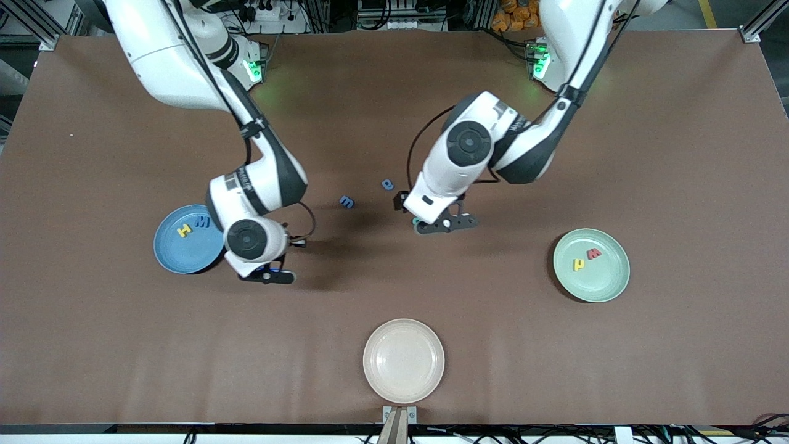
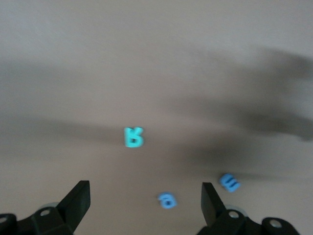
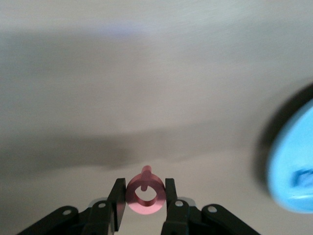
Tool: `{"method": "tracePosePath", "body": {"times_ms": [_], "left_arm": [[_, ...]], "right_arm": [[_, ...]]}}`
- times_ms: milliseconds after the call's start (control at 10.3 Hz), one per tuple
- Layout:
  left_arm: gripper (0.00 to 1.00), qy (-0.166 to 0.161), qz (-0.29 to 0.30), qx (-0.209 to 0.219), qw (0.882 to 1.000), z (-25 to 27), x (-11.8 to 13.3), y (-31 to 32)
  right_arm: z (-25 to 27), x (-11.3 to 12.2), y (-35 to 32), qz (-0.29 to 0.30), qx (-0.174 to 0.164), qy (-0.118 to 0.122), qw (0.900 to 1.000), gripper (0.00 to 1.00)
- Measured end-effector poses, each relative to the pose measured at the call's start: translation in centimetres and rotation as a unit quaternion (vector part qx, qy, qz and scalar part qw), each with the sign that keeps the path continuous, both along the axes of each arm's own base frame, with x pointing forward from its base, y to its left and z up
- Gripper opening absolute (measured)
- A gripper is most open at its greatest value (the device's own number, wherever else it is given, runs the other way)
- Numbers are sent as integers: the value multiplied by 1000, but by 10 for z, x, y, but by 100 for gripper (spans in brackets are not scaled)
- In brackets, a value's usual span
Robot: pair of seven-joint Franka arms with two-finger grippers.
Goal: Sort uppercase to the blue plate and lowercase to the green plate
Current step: 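Carry the Q to the blue plate and open the right gripper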
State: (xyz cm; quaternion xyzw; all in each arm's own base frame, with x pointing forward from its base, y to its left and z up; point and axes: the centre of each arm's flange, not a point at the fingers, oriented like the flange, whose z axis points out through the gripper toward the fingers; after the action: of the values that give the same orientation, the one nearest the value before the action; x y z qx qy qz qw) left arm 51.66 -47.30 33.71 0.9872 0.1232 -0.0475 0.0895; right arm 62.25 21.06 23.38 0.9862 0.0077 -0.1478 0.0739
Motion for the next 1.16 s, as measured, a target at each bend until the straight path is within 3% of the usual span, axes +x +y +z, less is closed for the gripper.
{"method": "tracePosePath", "body": {"times_ms": [290, 580, 870, 1160], "left_arm": [[100, -4, 117, -42, 992, -28, -17, -65], [100, 9, 228, -75, 971, -68, -30, -99], [100, 27, 288, -95, 953, -102, -32, -113], [100, 48, 303, -93, 947, -125, -39, -118]], "right_arm": [[8, 9, -96, 100, 16, 29, 994, 37], [5, 2, -153, 162, 34, 55, 985, 37], [-14, -2, -194, 231, 56, 37, 971, 37], [-25, -8, -202, 237, 67, 32, 969, 39]]}}
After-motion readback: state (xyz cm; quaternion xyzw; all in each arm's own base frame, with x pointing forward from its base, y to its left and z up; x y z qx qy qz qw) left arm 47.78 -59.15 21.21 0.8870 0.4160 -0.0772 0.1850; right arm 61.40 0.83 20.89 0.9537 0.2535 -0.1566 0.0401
